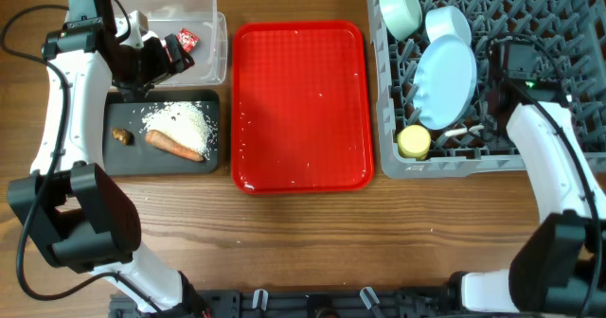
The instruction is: Sort waste into correct bins and load items into the dishwasher rack
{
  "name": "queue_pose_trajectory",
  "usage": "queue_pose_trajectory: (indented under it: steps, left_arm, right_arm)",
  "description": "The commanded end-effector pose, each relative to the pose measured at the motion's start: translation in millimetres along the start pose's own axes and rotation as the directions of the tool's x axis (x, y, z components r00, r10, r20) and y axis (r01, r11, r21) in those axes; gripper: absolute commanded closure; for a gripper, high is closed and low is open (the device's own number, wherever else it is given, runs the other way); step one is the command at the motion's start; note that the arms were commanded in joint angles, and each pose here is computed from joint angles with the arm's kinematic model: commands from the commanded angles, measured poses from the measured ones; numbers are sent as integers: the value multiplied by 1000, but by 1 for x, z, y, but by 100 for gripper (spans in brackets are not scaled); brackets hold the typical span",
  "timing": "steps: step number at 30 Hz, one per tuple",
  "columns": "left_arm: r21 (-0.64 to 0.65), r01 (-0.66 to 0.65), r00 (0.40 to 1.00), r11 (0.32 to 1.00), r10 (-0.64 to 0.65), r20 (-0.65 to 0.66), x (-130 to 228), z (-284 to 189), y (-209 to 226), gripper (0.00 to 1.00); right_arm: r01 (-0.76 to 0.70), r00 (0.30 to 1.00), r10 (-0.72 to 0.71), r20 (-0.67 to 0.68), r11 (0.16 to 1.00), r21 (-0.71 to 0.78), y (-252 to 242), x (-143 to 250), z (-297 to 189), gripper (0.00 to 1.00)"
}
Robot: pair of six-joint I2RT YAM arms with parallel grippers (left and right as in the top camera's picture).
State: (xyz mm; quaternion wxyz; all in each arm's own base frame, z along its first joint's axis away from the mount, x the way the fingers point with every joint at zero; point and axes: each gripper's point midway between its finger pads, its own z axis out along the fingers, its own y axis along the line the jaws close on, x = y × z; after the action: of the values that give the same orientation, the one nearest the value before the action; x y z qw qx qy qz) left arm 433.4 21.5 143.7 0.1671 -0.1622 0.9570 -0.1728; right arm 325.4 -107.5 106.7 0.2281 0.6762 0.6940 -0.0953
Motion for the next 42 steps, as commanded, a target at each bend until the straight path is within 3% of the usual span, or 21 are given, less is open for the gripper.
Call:
queue_pose_trajectory:
  steps: [1, 3, 6, 10, 14, 16, 17, 18, 19, 20, 23, 27, 29, 32, 37, 42]
  left_arm:
    - [6, -15, 999, 1000, 15, 40, -7, -13, -6, 0]
    - [6, -16, 999, 1000, 15, 40, -7, -13, -6, 0]
    - [6, -15, 999, 1000, 15, 40, -7, -13, -6, 0]
    - [6, -16, 999, 1000, 15, 40, -7, -13, -6, 0]
    - [6, -16, 999, 1000, 15, 40, -7, -13, -6, 0]
    - [6, -16, 999, 1000, 15, 40, -7, -13, -6, 0]
    - [6, -16, 999, 1000, 15, 40, -7, -13, -6, 0]
    - [6, -15, 999, 1000, 15, 40, -7, -13, -6, 0]
    - [6, -15, 999, 1000, 15, 40, -7, -13, -6, 0]
    - [6, -16, 999, 1000, 15, 40, -7, -13, -6, 0]
    - [6, -16, 999, 1000, 15, 40, -7, -13, -6, 0]
    - [6, -15, 999, 1000, 15, 40, -7, -13, -6, 0]
    - [6, -16, 999, 1000, 15, 40, -7, -13, -6, 0]
    - [6, -15, 999, 1000, 15, 40, -7, -13, -6, 0]
    - [6, -16, 999, 1000, 15, 40, -7, -13, -6, 0]
    - [6, -16, 999, 1000, 15, 40, -7, -13, -6, 0]
  right_arm:
    - [38, 999, -38, 5, 998, 46, -6, 3, 11, 93]
    - [42, 999, -42, 1, 998, 54, -8, 4, 11, 67]
    - [45, 999, -44, -8, 997, 58, -10, 6, 11, 59]
    - [59, 998, -57, -29, 995, 82, -18, 8, 6, 59]
    - [70, 997, -70, -10, 997, 17, -31, -15, -45, 46]
    - [348, 937, -347, 46, 906, -240, -12, -32, -110, 21]
    - [515, 850, -517, 107, 770, -376, -1, -29, -142, 3]
    - [689, 683, -692, 233, 504, -522, 4, -15, -186, 0]
    - [753, 570, -726, 386, 272, -599, -4, -6, -231, 0]
    - [745, 574, -701, 422, 234, -625, -11, -6, -247, 0]
    - [746, 600, -610, 517, 193, -638, -39, -16, -284, 0]
    - [737, 610, -604, 512, 196, -647, -64, -13, -291, 0]
    - [796, 541, -585, 604, 126, -591, -58, -18, -298, 0]
    - [824, 537, -453, 712, 99, -558, -24, -25, -293, 0]
    - [828, 554, -199, 809, 28, -560, -22, 16, -219, 0]
    - [826, 559, -164, 813, 23, -564, -52, 57, -146, 0]
